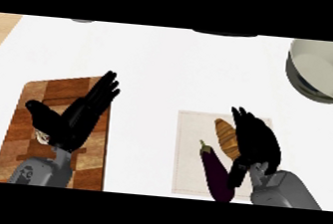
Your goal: Pick the croissant from the placemat and place it in the bowl
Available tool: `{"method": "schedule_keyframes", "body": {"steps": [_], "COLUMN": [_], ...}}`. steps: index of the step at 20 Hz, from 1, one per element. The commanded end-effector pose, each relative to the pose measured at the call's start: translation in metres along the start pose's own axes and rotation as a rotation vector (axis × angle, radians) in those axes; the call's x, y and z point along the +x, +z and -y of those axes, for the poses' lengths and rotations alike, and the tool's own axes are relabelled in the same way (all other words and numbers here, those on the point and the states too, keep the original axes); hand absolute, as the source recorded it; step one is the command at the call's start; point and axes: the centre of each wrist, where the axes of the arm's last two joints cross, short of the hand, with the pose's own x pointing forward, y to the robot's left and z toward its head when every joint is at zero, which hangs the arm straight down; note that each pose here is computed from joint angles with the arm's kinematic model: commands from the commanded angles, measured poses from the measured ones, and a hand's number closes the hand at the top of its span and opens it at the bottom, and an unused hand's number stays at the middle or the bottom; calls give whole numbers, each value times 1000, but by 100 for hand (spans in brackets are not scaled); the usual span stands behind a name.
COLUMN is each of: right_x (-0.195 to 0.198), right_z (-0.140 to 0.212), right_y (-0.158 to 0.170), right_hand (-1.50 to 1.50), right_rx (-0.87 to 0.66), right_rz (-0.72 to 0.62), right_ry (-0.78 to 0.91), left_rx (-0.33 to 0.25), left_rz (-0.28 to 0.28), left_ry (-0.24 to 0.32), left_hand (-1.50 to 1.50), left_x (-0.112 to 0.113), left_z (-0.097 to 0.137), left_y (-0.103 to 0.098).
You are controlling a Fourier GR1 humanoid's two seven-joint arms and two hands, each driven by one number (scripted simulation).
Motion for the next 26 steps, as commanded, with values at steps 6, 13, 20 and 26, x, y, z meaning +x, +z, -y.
{"method": "schedule_keyframes", "body": {"steps": [6, 13, 20, 26], "right_x": [-2, 20, -8, 9], "right_z": [-18, -24, -32, -43], "right_y": [-5, -32, -45, -46], "right_hand": [-150, -150, 150, 150], "right_rx": [-6, -25, -50, -85], "right_rz": [-38, -33, 66, 93], "right_ry": [0, -29, -25, 7], "left_rx": [5, -14, -13, -8], "left_rz": [10, -7, -1, 2], "left_ry": [-12, 12, 7, -1], "left_hand": [0, 0, 0, 0], "left_x": [-19, 5, 7, -14], "left_z": [-3, -6, -12, -12], "left_y": [13, 4, -20, 6]}}
